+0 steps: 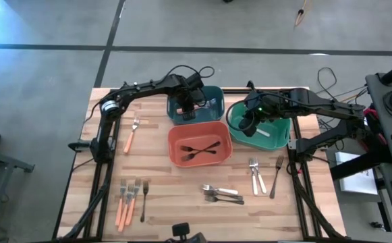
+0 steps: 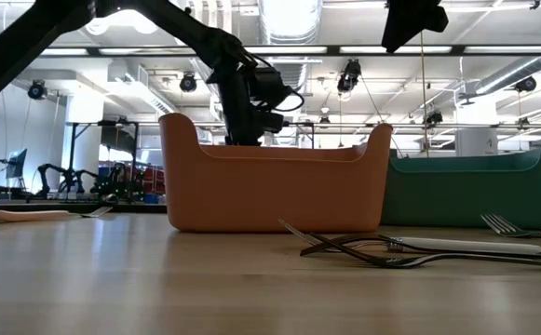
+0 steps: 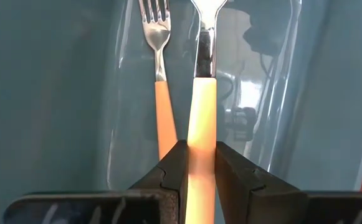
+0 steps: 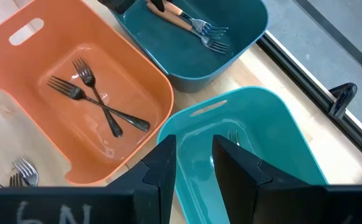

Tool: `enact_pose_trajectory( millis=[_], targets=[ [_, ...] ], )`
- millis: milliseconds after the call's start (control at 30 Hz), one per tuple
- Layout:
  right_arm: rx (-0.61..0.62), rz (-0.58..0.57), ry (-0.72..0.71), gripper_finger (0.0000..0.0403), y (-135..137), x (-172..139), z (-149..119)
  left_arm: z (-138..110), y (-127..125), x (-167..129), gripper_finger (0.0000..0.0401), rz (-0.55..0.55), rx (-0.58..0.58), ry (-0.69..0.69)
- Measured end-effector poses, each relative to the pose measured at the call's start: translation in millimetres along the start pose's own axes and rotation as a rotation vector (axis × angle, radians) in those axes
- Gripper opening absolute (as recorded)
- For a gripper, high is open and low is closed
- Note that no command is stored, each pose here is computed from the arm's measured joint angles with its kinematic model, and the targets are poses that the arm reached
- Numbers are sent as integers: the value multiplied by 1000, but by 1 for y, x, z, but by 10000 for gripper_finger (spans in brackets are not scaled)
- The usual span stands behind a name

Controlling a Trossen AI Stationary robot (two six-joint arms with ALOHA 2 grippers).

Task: Sort silverware by color (type)
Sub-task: Put the orange fork into the blue bin, then put the white fork into the green bin

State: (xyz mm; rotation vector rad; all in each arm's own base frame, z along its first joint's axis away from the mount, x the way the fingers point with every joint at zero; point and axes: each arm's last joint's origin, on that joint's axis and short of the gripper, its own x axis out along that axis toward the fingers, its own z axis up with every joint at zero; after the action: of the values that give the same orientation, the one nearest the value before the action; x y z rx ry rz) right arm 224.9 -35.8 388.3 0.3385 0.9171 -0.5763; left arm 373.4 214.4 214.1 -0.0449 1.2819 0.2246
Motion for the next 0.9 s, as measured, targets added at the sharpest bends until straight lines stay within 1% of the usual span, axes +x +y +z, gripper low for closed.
enact_pose_trajectory(
  millis=[133, 400, 633, 700, 767, 900],
  targets=[
    [0, 0, 0, 95, 0, 0, 0, 0, 0, 0, 50, 0, -13, 0],
    [-1, 0, 0, 95, 0, 0, 0, 0, 0, 0, 86, 0, -27, 0],
    [0, 2, 1, 95, 0, 0, 0, 0, 0, -3, 90, -4, -44, 10],
    [8, 11, 5, 95, 0, 0, 0, 3, 1, -12, 91, -1, -61, 1],
    [24, 29, 14, 95, 1, 0, 0, 8, 1, -28, 91, 8, -77, -28],
    [116, 63, 35, 95, 2, 0, -1, 15, -3, -67, 87, 38, -94, -149]
  ],
)
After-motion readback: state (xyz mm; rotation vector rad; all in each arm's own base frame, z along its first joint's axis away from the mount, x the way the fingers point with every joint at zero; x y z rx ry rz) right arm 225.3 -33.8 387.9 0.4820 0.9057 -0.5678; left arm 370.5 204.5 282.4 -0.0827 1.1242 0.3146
